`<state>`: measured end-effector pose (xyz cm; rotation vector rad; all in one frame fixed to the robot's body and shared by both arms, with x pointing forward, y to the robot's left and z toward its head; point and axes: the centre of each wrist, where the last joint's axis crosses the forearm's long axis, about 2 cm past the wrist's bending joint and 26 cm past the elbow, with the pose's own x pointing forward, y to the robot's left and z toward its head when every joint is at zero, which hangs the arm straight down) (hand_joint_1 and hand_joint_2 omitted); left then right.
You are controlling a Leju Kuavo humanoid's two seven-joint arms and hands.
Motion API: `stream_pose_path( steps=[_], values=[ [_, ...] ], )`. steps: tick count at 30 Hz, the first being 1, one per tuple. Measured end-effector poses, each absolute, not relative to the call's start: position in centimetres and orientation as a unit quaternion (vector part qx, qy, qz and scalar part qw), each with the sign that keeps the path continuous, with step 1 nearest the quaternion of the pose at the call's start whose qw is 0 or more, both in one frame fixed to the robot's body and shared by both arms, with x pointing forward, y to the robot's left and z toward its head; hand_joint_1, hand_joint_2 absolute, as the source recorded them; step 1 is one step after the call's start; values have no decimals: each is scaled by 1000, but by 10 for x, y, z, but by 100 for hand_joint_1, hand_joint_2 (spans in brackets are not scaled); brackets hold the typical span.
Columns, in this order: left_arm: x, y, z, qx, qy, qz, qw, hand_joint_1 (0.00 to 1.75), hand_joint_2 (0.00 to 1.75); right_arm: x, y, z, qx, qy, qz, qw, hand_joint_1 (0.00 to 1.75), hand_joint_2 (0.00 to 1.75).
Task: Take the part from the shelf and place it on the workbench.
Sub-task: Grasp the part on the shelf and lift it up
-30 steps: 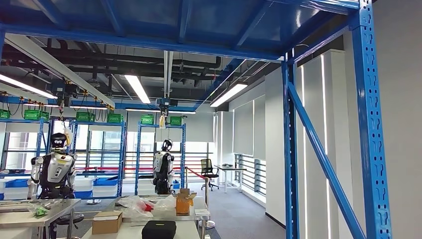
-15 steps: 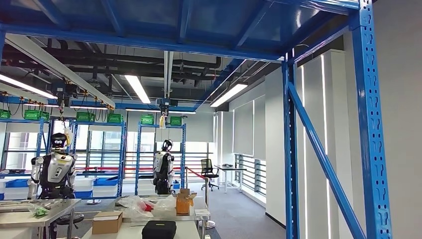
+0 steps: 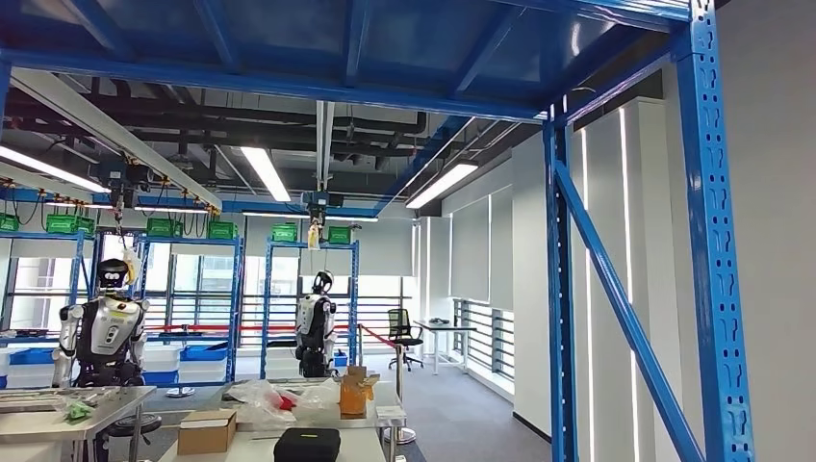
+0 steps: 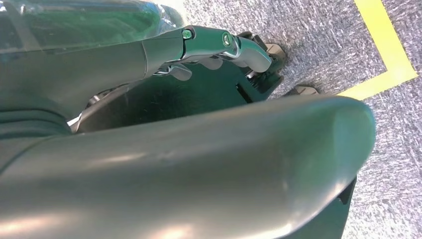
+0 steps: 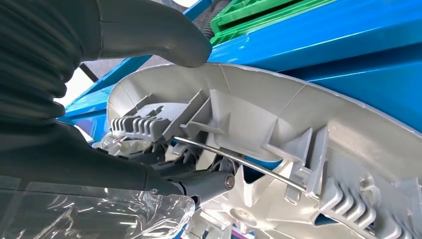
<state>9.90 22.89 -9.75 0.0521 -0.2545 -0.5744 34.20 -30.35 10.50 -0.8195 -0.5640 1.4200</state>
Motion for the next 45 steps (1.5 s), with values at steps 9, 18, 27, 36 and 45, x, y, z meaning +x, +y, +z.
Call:
stream_pose_path(
  steps=[9, 18, 27, 36, 45],
  values=[
    [99, 229, -97, 26, -126, -283, 951, 0, 0, 343, -303, 106, -364, -253, 621, 646, 175, 175],
    [100, 230, -97, 27, -126, -280, 951, 0, 0, 343, -302, 105, -371, -259, 617, 644, 175, 175],
    [99, 230, -98, 31, -129, -274, 952, 0, 0, 340, -294, 103, -387, -303, 595, 636, 175, 175],
    [93, 231, -99, 36, -135, -269, 953, 0, 0, 335, -274, 115, -377, -463, 487, 638, 175, 175],
    [86, 232, -100, 45, -145, -269, 951, 0, 0, 311, -249, 129, -329, -612, 416, 587, 175, 175]
  ],
)
